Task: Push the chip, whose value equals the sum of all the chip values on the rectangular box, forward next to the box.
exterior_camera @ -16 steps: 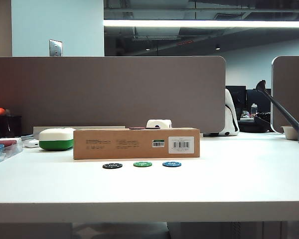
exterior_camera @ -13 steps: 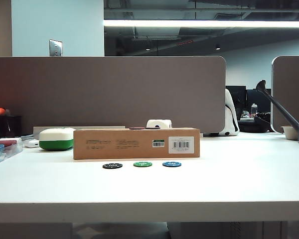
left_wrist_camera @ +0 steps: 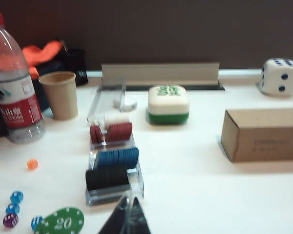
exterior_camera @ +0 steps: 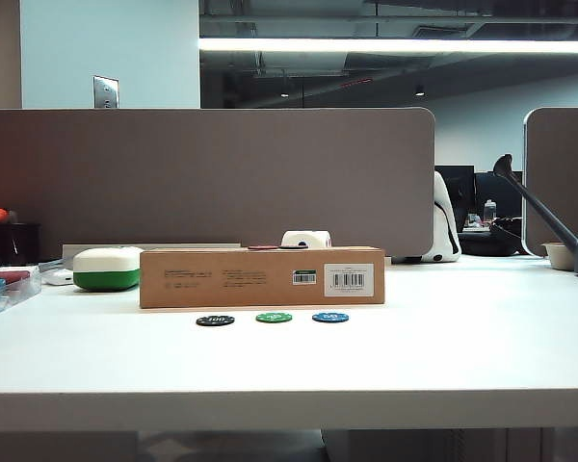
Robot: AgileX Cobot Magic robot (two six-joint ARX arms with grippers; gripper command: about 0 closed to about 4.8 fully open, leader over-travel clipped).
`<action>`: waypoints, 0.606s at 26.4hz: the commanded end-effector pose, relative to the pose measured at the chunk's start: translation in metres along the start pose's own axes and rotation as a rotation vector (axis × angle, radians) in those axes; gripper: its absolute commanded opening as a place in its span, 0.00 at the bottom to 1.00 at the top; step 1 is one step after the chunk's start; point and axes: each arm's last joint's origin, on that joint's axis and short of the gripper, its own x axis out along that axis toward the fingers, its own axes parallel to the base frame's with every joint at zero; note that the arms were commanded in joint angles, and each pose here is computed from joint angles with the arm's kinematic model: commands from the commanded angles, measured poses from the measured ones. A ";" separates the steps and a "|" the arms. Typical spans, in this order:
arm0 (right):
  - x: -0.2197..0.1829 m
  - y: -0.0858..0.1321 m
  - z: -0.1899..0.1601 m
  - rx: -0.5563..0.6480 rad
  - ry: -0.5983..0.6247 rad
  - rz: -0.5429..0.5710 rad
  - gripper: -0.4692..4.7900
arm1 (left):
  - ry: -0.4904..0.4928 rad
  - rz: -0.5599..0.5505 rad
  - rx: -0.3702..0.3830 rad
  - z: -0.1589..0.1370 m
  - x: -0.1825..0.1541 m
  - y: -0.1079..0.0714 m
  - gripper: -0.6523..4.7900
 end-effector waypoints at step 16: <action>0.000 0.001 0.000 0.028 -0.015 0.016 0.08 | 0.204 -0.307 0.038 0.037 0.020 -0.029 0.11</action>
